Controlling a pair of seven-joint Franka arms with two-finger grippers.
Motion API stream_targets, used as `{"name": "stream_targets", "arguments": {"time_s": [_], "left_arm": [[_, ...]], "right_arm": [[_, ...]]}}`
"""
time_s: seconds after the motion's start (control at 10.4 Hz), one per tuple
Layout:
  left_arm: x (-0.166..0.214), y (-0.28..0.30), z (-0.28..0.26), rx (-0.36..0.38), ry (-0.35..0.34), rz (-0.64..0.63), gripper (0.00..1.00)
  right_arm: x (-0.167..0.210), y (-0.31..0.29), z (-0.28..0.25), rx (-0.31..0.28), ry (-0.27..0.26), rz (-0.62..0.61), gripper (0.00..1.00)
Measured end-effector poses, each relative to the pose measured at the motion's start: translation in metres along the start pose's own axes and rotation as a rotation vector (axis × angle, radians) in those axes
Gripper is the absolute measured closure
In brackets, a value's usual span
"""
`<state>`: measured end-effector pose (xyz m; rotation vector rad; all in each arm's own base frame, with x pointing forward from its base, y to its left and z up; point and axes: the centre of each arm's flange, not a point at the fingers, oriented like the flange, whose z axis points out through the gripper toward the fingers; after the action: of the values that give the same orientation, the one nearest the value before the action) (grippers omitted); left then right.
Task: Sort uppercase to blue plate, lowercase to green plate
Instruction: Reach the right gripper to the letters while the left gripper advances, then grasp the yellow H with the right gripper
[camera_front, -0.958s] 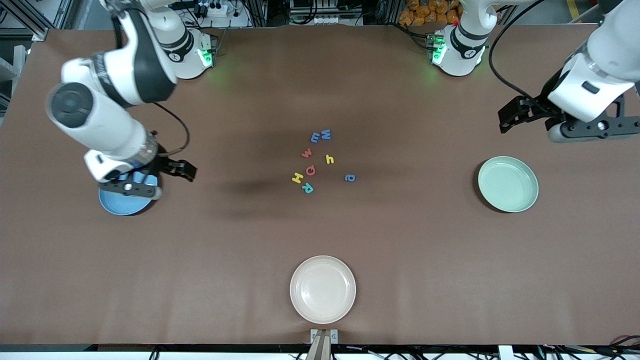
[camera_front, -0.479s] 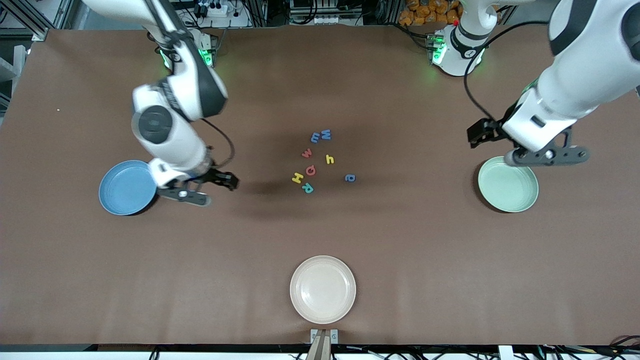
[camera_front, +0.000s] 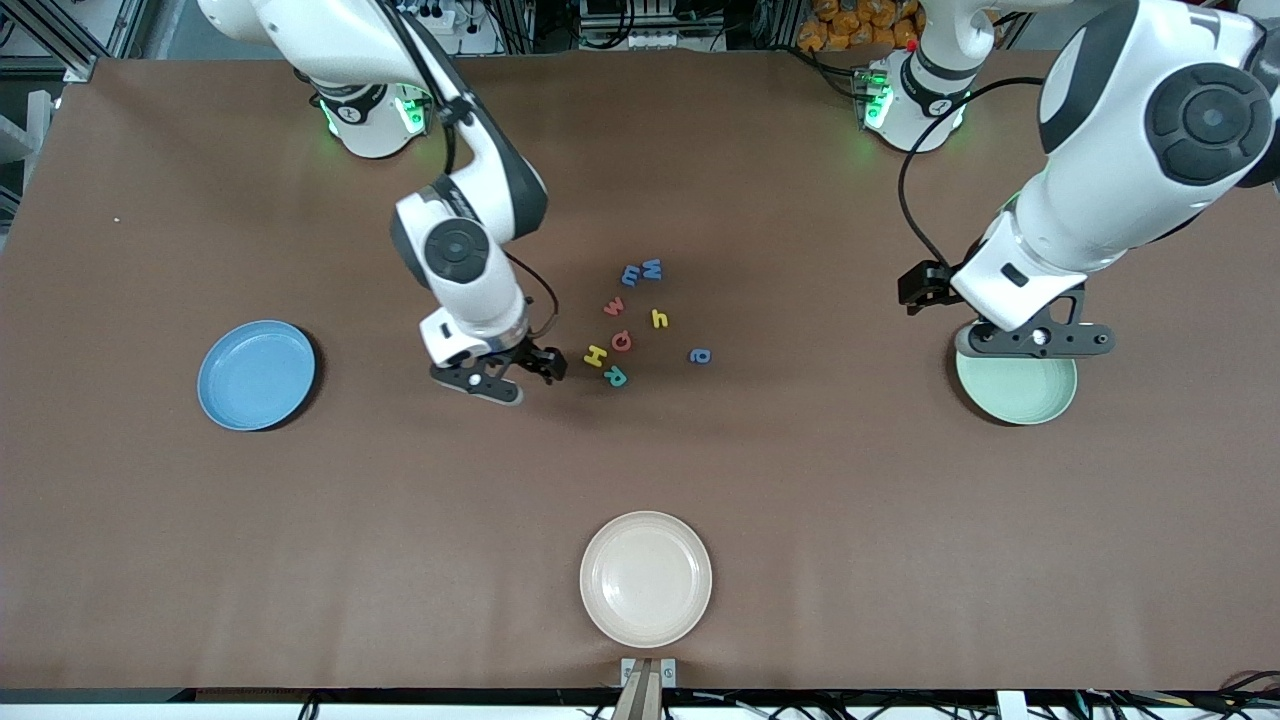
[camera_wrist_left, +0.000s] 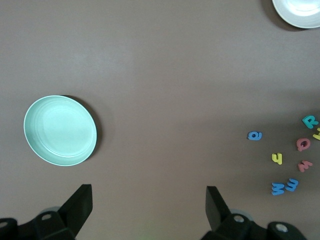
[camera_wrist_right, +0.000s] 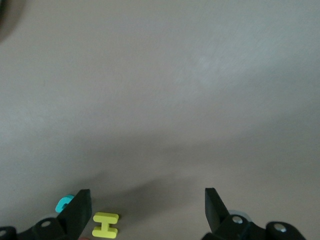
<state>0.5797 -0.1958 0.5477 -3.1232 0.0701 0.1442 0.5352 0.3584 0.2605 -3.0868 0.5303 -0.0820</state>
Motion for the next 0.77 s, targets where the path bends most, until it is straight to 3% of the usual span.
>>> {"name": "stream_targets", "arguments": {"time_s": [0.38, 0.77], "left_arm": [[0.004, -0.001, 0.008, 0.002, -0.013, -0.002, 0.0], [0.009, 0.0, 0.018, 0.003, -0.028, -0.002, 0.0]], "right_arm": [[-0.057, -0.037, 0.053, 0.023, -0.006, 0.016, 0.0], [-0.068, -0.046, 0.076, 0.01, -0.013, 0.03, 0.0]]}}
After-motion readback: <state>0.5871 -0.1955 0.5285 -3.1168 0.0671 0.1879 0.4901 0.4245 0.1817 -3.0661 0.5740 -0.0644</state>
